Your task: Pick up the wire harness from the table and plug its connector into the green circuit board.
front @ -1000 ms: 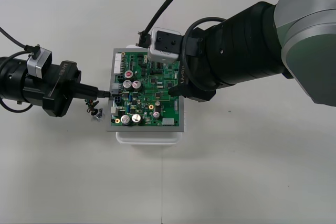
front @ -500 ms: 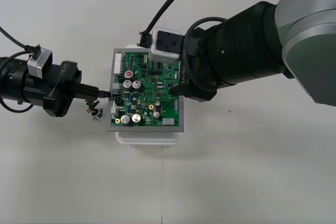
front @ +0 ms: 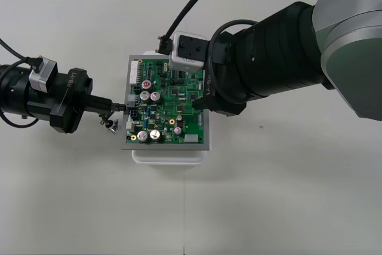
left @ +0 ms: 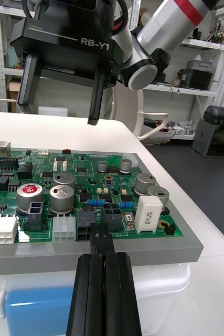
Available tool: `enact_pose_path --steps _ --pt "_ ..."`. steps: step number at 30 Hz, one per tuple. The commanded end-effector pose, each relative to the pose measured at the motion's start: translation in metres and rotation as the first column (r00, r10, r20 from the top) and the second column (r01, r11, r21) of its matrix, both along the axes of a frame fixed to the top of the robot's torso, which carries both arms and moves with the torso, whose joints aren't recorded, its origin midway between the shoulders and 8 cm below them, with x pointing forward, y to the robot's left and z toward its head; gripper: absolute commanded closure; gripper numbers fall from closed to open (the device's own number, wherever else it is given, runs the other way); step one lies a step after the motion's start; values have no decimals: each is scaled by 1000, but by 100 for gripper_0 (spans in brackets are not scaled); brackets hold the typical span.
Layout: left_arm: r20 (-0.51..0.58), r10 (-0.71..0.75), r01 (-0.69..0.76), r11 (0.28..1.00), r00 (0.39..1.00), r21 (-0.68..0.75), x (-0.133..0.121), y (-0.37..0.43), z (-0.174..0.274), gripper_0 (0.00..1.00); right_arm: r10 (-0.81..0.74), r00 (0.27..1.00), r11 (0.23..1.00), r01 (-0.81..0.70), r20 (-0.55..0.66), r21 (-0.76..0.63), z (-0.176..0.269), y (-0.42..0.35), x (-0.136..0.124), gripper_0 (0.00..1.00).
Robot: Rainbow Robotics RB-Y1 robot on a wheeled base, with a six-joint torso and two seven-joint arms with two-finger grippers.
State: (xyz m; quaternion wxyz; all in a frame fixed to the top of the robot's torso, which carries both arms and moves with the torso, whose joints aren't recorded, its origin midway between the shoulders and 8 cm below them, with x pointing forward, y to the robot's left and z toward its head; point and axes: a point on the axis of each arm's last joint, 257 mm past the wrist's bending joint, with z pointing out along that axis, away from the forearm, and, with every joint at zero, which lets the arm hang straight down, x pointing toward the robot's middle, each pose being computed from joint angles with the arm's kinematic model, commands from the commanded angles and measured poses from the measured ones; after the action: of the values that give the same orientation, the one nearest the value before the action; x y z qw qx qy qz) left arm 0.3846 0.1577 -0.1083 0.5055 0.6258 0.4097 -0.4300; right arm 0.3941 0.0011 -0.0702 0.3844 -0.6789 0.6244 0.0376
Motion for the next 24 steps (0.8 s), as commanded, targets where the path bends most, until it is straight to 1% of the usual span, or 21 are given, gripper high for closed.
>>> enact_pose_path --steps 1,13,16,24 --pt "84 -66 67 998 994 -9 -4 -8 14 100 18 1000 1000 -17 12 -23 -4 -2 2 31" --pt "94 -56 56 998 994 -6 1 -7 13 100 4 1000 999 -3 26 -49 -14 0 7 31" --pt "95 -43 44 999 995 -14 7 -9 12 100 8 1000 999 -7 27 -46 -13 2 6 31" --pt "87 -46 48 999 995 -20 7 -12 16 100 13 999 999 -12 29 -43 -12 3 5 31"
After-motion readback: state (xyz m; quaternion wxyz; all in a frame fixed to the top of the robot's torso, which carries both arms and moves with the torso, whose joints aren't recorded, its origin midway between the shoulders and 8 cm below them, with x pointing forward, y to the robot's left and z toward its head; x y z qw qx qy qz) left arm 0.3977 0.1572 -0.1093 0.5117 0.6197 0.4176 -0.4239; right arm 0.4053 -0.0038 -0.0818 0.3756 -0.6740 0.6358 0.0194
